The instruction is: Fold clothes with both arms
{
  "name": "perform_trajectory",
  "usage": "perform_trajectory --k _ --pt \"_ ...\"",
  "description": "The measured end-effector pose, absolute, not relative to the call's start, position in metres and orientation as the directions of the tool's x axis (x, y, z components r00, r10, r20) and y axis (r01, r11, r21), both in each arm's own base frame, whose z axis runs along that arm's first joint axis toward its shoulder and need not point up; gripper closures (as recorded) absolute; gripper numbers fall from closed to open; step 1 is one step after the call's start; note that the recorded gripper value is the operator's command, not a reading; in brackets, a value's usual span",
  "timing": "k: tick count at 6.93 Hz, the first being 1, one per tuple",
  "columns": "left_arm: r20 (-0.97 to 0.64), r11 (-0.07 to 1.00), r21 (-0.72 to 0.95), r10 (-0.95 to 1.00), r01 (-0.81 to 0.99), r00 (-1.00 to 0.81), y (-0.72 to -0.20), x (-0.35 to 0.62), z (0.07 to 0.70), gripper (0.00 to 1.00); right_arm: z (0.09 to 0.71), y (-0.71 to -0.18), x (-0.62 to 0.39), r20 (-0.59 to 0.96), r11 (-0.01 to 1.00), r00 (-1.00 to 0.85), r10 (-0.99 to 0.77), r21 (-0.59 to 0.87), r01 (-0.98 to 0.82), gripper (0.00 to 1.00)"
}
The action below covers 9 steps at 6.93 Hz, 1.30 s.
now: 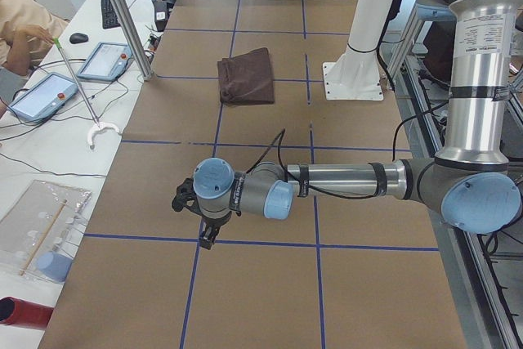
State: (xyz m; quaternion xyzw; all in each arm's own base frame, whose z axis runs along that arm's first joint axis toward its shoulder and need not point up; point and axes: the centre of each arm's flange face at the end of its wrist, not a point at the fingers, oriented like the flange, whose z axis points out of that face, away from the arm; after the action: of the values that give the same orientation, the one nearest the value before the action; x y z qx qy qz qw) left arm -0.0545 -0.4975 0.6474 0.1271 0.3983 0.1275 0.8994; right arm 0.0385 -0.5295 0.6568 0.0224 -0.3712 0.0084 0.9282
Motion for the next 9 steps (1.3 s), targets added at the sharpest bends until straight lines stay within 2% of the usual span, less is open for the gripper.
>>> perform_trajectory --k 4,9 --pt "-0.591 0.925 0.352 0.338 -0.143 0.732 -0.503 -0.062 0.633 0.0 0.617 -0.534 0.015 0.713 0.999 0.701 0.019 -0.039 0.012 0.0" --pt "-0.612 0.947 0.286 0.297 -0.145 0.733 -0.515 -0.062 0.598 0.0 0.61 -0.535 0.013 0.693 0.999 0.721 0.007 -0.029 0.018 0.0"
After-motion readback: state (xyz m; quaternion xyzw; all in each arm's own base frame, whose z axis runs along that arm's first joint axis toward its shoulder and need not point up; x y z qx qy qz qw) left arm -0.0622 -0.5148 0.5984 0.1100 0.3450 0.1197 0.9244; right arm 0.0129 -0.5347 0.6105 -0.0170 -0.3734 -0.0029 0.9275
